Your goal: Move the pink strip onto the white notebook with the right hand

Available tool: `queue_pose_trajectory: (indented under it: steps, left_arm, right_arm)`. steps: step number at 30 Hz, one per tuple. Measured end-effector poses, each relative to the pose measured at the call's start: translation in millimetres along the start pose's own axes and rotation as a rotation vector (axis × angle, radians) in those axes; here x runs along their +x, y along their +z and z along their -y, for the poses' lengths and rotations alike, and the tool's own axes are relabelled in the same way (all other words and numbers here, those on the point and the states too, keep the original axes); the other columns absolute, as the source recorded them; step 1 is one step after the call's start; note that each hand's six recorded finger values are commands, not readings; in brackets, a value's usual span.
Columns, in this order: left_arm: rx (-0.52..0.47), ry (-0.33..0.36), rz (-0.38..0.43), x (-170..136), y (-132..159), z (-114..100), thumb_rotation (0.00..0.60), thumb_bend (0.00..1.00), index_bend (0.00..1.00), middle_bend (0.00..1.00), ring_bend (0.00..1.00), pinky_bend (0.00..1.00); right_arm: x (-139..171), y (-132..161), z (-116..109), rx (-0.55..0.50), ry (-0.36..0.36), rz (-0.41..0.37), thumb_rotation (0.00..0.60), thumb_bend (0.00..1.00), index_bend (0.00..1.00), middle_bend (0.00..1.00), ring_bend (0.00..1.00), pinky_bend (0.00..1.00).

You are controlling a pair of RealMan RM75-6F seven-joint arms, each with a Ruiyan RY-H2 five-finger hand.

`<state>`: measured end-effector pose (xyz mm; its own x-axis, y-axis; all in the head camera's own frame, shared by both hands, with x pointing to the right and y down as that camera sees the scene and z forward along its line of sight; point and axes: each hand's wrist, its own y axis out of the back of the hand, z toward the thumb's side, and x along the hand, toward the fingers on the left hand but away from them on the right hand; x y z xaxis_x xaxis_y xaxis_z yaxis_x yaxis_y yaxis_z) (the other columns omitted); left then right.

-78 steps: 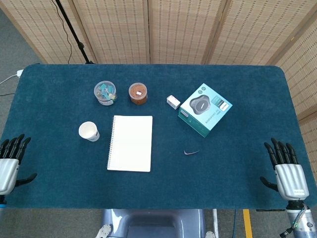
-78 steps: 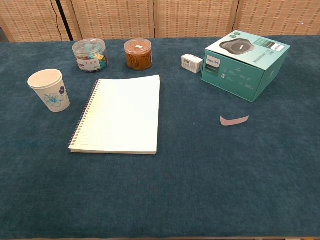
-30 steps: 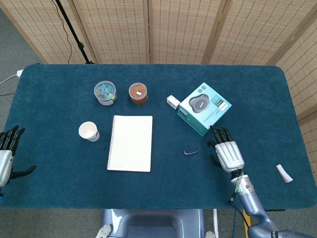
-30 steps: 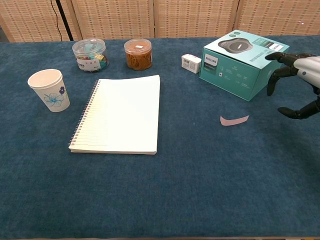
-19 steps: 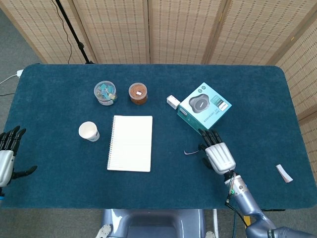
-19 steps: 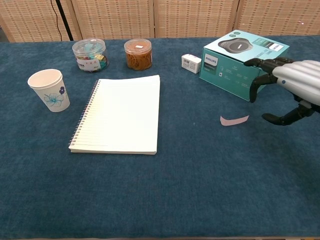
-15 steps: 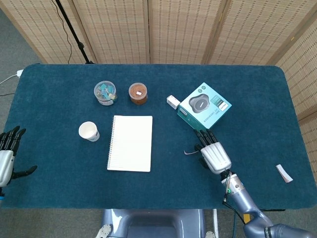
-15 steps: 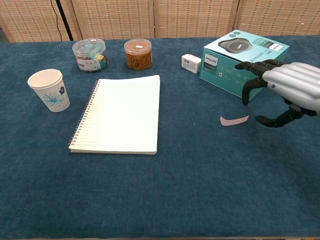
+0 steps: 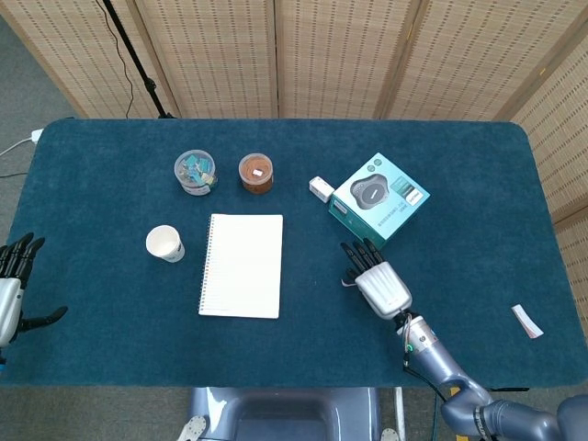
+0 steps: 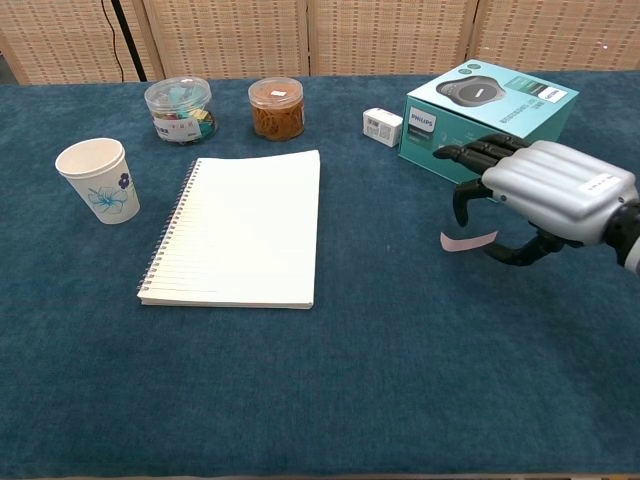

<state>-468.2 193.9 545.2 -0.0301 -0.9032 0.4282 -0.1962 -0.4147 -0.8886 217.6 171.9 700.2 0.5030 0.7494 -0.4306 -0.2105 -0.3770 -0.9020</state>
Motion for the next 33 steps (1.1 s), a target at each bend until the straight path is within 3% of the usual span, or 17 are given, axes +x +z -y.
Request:
queue_pose_trajectory:
  steps: [7,24,33]
  left_arm:
    - [-0.002,-0.001,0.002,-0.4,0.1,0.1,0.600,0.00,0.00,0.00,0.00,0.00]
    - [-0.013,-0.006,-0.003,0.8,-0.5,1.1,0.600,0.00,0.00,0.00,0.00,0.00]
    - [-0.013,-0.006,-0.005,1.5,-0.7,1.4,0.600,0.00,0.00,0.00,0.00,0.00]
  right_arm:
    - [-7.2,-0.9,5.2,0.052,-0.004,-0.011,0.600,0.42,0.43,0.00,0.00,0.00]
    - [-12.9,-4.1,16.6,0.067,0.030,-0.008,0.600,0.43,0.49,0.00,0.00,0.00]
    - [-14.4,-6.0,19.4,0.068,0.037,-0.003,0.600,0.48,0.53,0.00,0.00,0.00]
